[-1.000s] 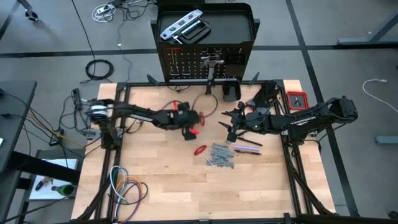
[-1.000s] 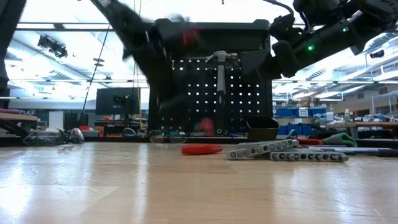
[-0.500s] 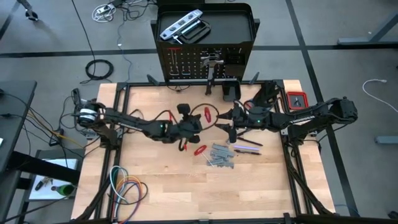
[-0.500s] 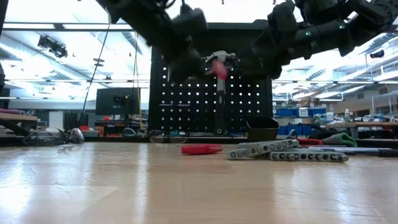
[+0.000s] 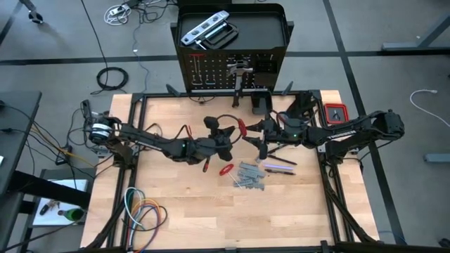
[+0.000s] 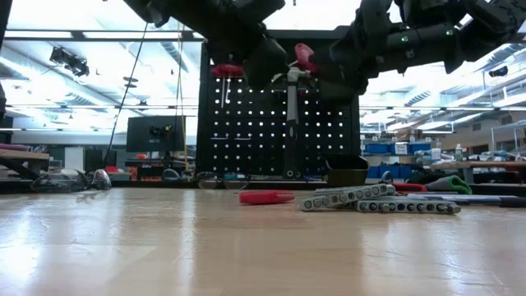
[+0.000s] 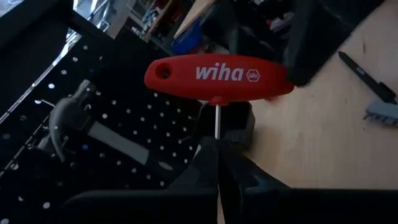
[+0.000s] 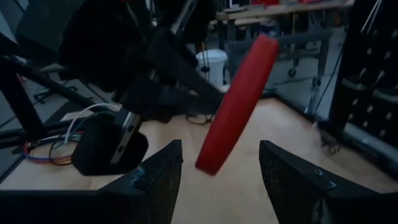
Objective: Hang tools onto peg board
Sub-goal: Hang the top allen wrench onto the peg board
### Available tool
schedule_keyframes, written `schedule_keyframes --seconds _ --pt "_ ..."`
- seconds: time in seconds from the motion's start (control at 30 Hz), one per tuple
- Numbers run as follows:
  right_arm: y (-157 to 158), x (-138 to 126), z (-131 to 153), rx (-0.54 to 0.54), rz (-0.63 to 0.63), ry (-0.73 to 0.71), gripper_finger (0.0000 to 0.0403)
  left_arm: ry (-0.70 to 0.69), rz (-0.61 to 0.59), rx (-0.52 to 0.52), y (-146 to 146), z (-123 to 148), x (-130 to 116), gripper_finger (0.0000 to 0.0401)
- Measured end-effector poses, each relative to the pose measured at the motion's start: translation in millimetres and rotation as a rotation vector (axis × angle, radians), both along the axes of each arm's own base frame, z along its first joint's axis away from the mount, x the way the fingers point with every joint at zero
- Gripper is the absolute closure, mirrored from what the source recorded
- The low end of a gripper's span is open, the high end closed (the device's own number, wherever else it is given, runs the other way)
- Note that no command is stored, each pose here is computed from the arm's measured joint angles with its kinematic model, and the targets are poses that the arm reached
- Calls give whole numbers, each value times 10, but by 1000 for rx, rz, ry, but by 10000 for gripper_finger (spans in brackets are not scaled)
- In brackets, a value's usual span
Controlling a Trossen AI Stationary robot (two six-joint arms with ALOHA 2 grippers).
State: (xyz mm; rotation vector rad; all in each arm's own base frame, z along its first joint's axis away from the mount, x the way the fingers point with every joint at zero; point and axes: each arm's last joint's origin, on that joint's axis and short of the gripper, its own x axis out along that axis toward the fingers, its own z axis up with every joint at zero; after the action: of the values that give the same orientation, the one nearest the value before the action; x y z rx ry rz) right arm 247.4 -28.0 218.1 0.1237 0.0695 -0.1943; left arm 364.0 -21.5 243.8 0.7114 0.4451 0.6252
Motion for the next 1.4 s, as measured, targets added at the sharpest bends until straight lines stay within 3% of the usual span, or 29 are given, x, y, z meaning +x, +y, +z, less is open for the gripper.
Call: schedule_keyframes --seconds 0.23,0.57,0.7,0.83,1.03,1.2,1.4 --pt "-9 23 92 -83 -18 -41 211 -18 -66 -32 -16 4 15 401" --pt "-10 72 175 -156 -7 -17 333 -61 -98 -44 -21 42 27 401" --pt "-10 73 170 -159 -6 -10 332 -61 -98 -47 -21 41 27 400" --pt "-10 75 166 -165 -5 1 332 -140 -47 -141 0 36 23 389" --pt "-24 70 145 -172 -37 25 332 -136 3 -226 33 97 -48 320" --pt "-31 67 133 -170 -66 39 332 -43 29 -196 47 57 -63 262" --pt "-29 67 133 -170 -65 39 332 32 50 -249 139 -44 -94 251"
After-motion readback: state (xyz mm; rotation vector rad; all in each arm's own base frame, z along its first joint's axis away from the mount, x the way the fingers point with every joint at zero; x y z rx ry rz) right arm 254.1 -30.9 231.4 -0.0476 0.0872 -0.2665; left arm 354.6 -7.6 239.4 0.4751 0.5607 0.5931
